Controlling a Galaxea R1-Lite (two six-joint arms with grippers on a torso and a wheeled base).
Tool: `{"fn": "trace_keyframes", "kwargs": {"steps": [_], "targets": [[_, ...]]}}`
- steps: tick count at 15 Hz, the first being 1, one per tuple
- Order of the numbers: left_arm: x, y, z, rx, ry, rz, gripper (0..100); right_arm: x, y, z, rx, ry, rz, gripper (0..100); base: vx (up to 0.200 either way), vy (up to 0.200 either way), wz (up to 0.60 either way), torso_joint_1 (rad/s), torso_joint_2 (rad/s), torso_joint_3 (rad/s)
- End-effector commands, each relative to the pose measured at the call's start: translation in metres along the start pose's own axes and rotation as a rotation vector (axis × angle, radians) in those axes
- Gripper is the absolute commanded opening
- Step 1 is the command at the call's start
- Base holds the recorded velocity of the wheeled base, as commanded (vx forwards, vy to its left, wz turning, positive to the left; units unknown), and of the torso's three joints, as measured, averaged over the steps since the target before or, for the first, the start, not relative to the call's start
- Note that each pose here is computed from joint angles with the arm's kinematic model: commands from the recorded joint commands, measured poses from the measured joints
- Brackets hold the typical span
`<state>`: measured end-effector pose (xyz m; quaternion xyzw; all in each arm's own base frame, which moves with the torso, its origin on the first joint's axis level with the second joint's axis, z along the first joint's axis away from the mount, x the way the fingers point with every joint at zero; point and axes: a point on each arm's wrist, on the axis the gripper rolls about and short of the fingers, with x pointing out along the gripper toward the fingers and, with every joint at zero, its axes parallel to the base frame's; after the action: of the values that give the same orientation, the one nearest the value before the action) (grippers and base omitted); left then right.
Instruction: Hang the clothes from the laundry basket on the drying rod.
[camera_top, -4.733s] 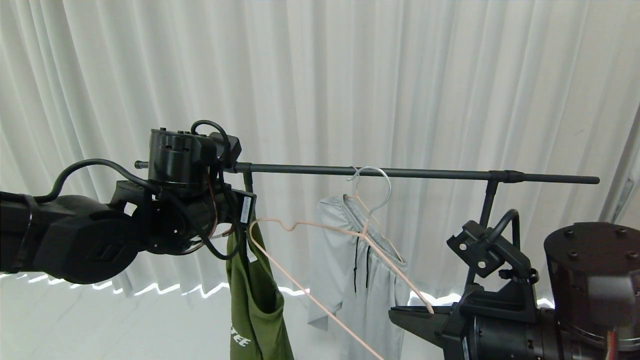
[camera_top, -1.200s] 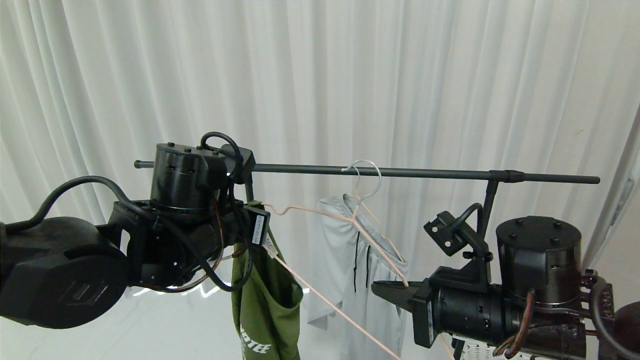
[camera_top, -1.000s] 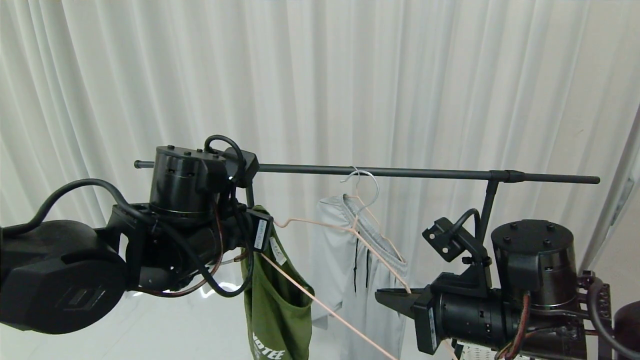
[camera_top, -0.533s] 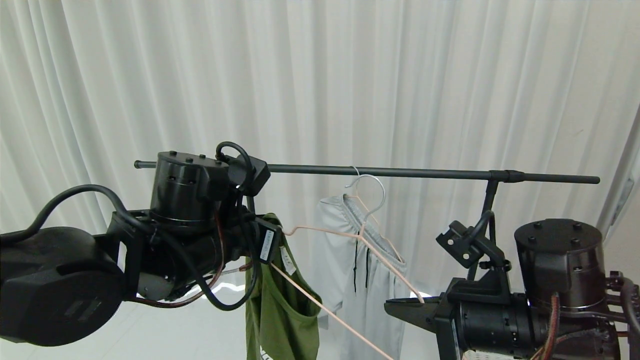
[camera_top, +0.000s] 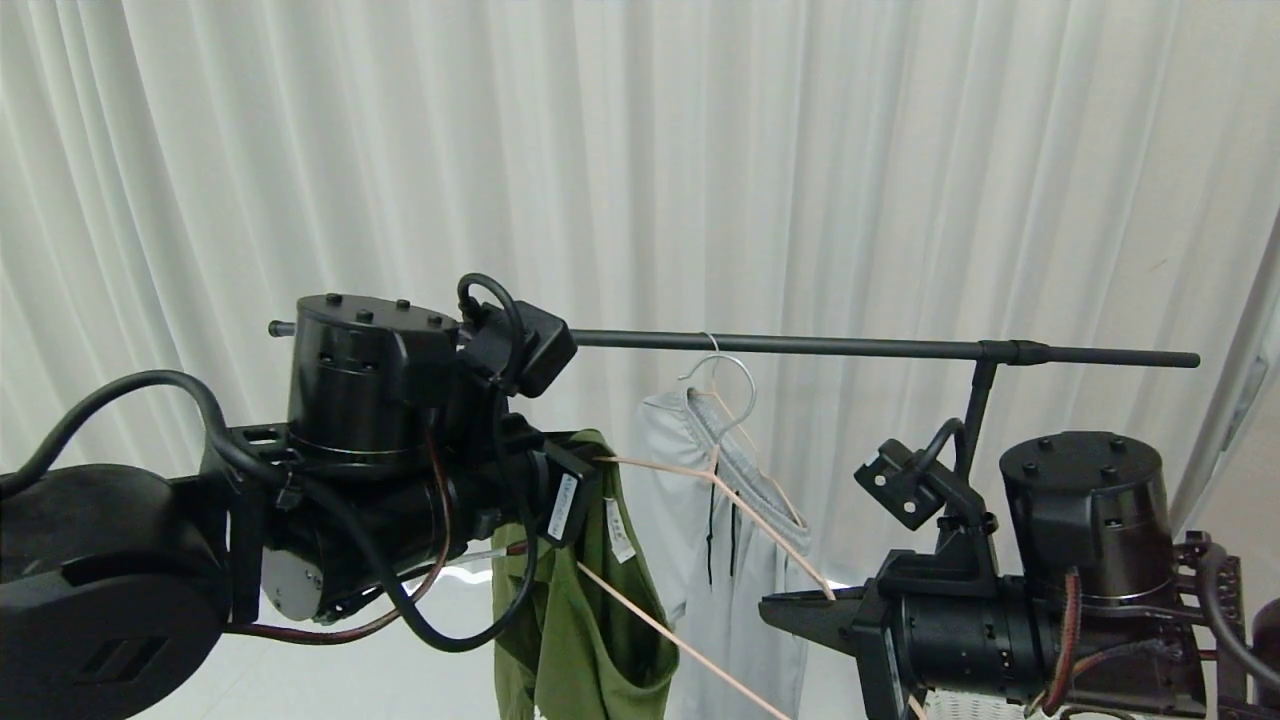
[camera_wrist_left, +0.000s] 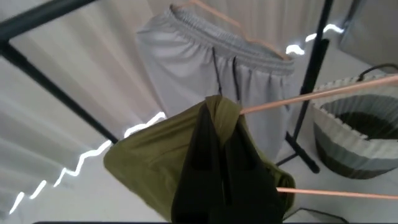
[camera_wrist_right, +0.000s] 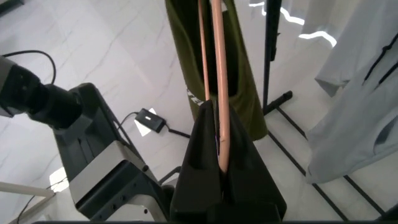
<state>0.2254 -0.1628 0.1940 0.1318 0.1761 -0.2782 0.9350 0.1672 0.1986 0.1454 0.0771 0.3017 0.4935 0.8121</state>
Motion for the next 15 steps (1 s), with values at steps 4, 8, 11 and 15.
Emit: {"fn": "trace_keyframes", "kwargs": {"steps": [4,8,11,15], "targets": [[-0.015,-0.007,0.011,0.008,-0.068,-0.058,0,0.016,-0.004,0.007,0.001,0.003,-0.005,0,0.0,0.0,0.0,0.0,0.0,0.0],[-0.022,-0.018,0.017,0.023,-0.107,-0.098,0,0.025,-0.005,0.016,-0.004,-0.012,-0.004,0,0.0,0.0,0.0,0.0,0.0,0.0],[-0.024,-0.023,0.019,0.027,-0.132,-0.111,0,0.033,-0.009,0.02,-0.004,-0.016,-0.013,0,0.0,0.0,0.0,0.0,0.0,0.0],[-0.026,-0.024,0.018,0.028,-0.136,-0.114,0,0.034,-0.009,0.02,-0.017,-0.018,-0.015,0,0.0,0.0,0.0,0.0,0.0,0.0]]}}
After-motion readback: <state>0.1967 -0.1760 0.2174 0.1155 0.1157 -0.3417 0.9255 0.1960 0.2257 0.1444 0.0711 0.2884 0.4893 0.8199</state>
